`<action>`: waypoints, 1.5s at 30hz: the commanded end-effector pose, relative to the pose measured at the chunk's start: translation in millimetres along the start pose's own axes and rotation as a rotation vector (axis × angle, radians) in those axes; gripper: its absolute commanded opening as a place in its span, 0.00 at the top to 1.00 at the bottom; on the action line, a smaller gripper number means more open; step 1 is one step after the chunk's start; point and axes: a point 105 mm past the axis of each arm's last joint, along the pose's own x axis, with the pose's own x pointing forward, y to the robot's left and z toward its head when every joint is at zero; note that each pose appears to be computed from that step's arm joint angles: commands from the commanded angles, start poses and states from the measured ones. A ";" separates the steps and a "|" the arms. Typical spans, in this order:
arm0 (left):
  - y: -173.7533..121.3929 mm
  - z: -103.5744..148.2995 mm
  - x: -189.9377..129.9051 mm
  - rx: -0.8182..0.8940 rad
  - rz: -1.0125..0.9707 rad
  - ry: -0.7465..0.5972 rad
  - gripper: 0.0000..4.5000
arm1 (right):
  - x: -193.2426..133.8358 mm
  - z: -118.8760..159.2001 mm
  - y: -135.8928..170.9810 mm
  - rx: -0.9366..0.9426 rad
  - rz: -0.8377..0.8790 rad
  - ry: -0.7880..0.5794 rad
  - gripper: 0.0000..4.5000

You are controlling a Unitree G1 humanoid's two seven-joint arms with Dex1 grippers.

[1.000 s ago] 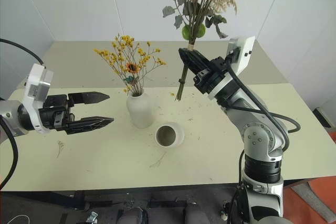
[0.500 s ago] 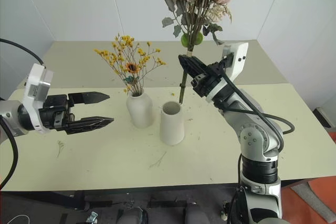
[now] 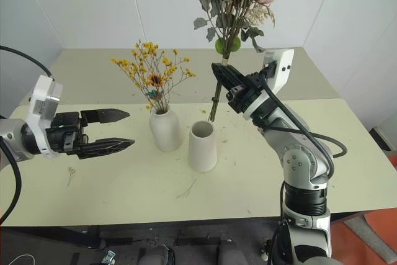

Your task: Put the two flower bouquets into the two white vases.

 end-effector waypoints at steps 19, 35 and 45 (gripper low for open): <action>-3.5 10.4 -2.8 0.037 -0.012 -0.004 0.00 | -12.0 -42.4 19.3 -0.113 0.082 0.087 0.95; -3.5 11.2 -3.2 0.038 -0.015 -0.001 0.00 | -52.6 -77.3 14.8 -0.211 0.048 0.187 0.21; -1.5 11.3 1.1 0.040 -0.038 -0.002 0.00 | -47.9 -61.3 8.5 -0.268 0.033 0.164 0.00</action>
